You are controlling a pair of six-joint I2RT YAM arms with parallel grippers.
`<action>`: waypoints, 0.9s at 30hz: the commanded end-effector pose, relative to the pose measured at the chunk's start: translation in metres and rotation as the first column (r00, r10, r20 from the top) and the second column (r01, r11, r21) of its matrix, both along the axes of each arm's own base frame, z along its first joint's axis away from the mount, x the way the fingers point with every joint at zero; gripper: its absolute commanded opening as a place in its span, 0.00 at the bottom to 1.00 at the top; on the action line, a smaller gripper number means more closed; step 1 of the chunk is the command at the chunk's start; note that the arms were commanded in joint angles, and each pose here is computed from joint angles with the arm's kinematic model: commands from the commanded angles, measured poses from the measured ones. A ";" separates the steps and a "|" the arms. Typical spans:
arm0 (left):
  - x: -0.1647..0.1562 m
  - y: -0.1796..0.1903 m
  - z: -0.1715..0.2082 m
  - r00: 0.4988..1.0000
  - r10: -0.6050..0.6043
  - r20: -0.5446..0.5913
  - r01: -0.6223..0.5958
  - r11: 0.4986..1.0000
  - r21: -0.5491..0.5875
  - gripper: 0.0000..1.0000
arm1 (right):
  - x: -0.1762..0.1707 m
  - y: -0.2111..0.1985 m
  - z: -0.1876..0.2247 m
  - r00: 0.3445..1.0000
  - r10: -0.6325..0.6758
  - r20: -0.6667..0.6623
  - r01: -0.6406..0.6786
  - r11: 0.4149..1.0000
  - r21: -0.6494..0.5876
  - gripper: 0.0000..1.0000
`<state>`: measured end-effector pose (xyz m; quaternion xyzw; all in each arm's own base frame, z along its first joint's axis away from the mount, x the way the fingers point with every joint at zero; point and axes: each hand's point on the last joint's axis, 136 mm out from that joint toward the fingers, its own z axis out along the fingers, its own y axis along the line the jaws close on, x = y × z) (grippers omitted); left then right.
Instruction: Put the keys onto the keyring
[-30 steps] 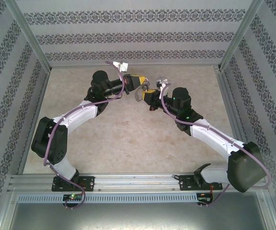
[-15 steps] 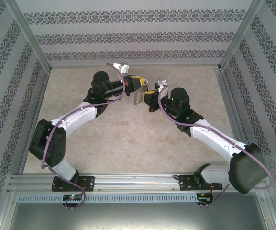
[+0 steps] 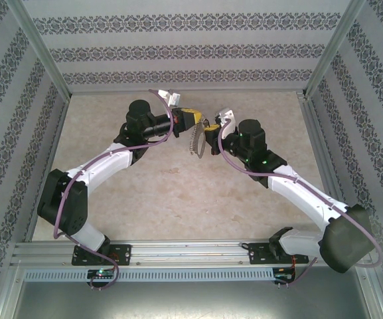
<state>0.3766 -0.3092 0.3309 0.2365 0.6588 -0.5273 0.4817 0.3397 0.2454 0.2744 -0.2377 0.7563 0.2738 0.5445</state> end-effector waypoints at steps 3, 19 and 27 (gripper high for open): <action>-0.019 -0.004 0.013 0.997 -0.051 0.054 0.051 0.999 0.001 0.00 | 0.005 -0.012 0.024 0.996 -0.042 0.079 0.045 0.998 -0.037 0.00; -0.028 -0.008 0.019 0.995 -0.074 0.064 0.074 0.997 0.006 0.00 | 0.014 -0.018 0.034 0.977 -0.112 0.182 0.143 0.975 -0.168 0.00; -0.032 -0.010 0.019 0.995 -0.080 0.064 0.079 0.997 0.016 0.00 | 0.016 -0.023 0.046 0.966 -0.144 0.216 0.181 0.969 -0.165 0.00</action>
